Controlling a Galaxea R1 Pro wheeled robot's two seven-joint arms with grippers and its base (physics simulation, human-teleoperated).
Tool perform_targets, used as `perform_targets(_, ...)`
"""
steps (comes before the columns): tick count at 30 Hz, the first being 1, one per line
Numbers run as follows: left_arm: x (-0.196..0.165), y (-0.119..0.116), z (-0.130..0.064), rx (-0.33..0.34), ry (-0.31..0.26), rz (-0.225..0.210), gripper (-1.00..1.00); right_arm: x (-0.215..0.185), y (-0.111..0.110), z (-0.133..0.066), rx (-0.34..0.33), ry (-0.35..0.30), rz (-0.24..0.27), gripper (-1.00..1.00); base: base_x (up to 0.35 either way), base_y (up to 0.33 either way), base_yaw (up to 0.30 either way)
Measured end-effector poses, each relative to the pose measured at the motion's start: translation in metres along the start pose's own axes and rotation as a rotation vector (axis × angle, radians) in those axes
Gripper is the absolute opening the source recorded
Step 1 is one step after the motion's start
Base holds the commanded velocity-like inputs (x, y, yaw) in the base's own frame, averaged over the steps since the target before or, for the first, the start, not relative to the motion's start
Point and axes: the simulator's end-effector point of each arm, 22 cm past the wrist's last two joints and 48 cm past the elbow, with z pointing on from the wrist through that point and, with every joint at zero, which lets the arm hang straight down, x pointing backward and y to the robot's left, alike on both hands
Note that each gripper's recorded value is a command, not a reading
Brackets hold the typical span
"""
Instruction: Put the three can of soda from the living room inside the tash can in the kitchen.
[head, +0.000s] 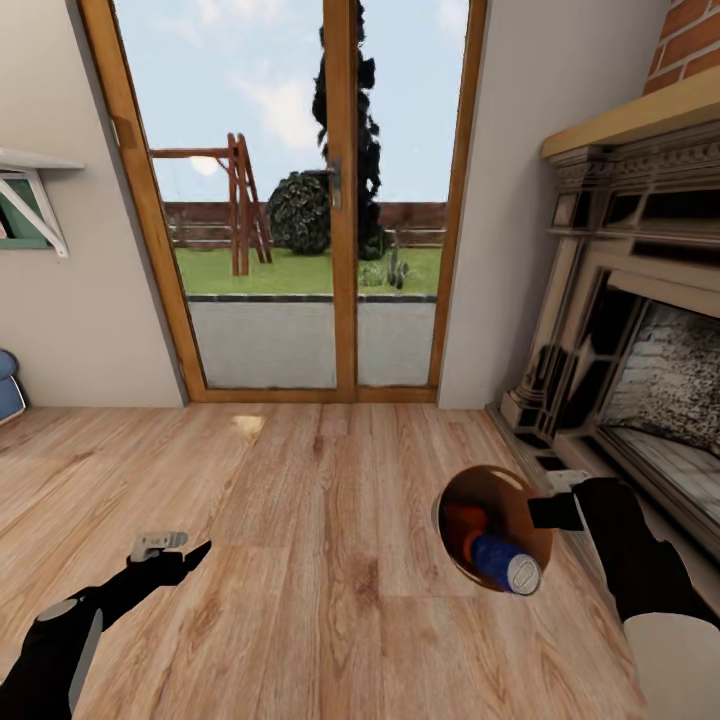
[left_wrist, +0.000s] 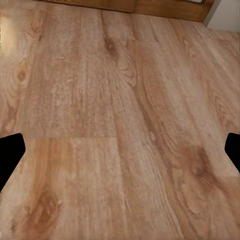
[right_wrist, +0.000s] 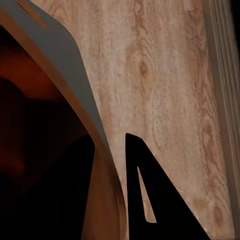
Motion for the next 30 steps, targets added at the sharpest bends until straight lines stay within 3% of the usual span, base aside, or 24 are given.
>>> perform_targets(5,0.007,0.0,0.003,-0.003,-0.013,0.011,1.0,0.024,-0.001,0.016,-0.008,0.051,0.015,-1.0,0.0,0.0,0.0)
perform_targets(11,0.019,-0.001,0.01,-0.008,-0.023,0.029,1.0,0.096,0.001,0.056,-0.026,0.244,0.035,-1.0,0.0,0.0,0.0)
perform_targets(14,0.037,-0.01,0.017,0.007,-0.032,0.032,1.0,0.122,-0.006,0.067,-0.03,0.313,0.054,-1.0,0.0,0.0,0.0)
perform_targets(19,0.056,-0.015,0.024,0.018,-0.025,0.027,1.0,0.159,-0.02,0.08,0.004,0.412,0.041,-1.0,0.0,0.0,0.0)
perform_targets(23,0.069,-0.016,0.027,0.019,-0.009,0.022,1.0,0.168,-0.014,0.087,-0.027,0.443,0.073,-1.0,0.0,0.0,0.0)
perform_targets(30,0.087,-0.014,0.032,0.018,0.016,0.019,1.0,0.188,-0.027,0.095,0.006,0.493,0.056,-1.0,0.0,0.0,0.0)
